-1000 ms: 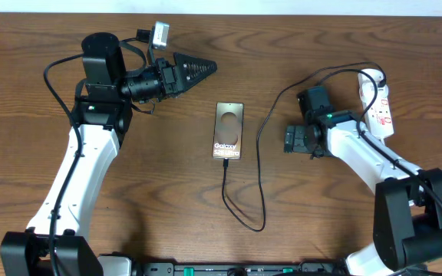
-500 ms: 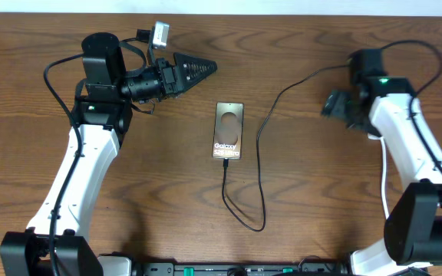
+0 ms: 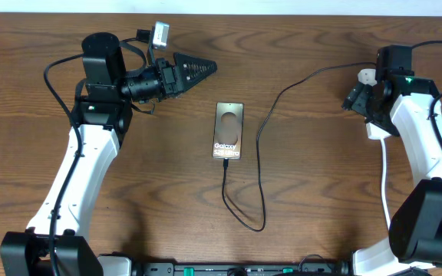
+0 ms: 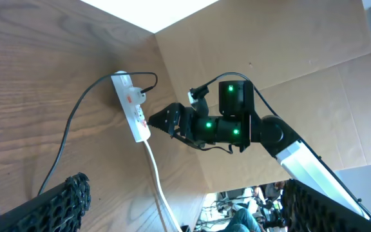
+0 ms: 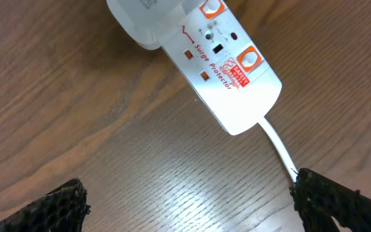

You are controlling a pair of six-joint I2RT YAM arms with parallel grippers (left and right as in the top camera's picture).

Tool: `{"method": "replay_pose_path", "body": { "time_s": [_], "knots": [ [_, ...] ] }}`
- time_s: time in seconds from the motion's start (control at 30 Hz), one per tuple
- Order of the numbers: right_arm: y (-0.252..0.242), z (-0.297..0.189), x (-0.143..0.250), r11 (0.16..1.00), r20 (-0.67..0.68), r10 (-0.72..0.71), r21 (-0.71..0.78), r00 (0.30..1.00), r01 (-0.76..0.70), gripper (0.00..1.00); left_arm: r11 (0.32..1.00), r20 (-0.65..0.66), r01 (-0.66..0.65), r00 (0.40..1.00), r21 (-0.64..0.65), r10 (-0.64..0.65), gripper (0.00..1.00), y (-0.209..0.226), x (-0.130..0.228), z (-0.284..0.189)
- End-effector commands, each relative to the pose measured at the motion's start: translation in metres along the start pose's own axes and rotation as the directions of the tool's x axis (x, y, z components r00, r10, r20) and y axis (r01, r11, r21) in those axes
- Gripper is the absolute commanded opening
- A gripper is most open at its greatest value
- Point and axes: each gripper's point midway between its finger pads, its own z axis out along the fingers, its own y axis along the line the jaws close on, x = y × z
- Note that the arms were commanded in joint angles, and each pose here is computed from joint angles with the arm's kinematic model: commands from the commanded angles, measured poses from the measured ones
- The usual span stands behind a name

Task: Plug charger to phone and switch on socket
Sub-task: 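Move the right gripper to the white power strip's switch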

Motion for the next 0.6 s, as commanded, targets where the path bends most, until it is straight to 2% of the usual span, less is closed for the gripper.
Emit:
{"method": "replay_pose_path", "body": {
  "time_s": [0.0, 0.3, 0.57],
  "knots": [
    [0.003, -0.001, -0.001, 1.000, 0.005, 0.005, -0.017, 1.000, -0.005, 0.99, 0.999, 0.010, -0.035, 0.999, 0.008, 0.035, 0.95, -0.009, -0.003, -0.003],
    [-0.023, 0.002, -0.026, 0.997, 0.085, 0.067, 0.041, 0.994, -0.071, 0.99, 0.999, 0.010, -0.035, 0.999, 0.008, 0.035, 0.95, -0.009, -0.003, -0.003],
    [-0.045, 0.006, -0.036, 0.990, 0.098, 0.122, 0.063, 0.988, -0.128, 0.99, 0.999, 0.010, -0.035, 0.999, 0.008, 0.035, 0.95, -0.009, -0.003, -0.003]
  ]
}}
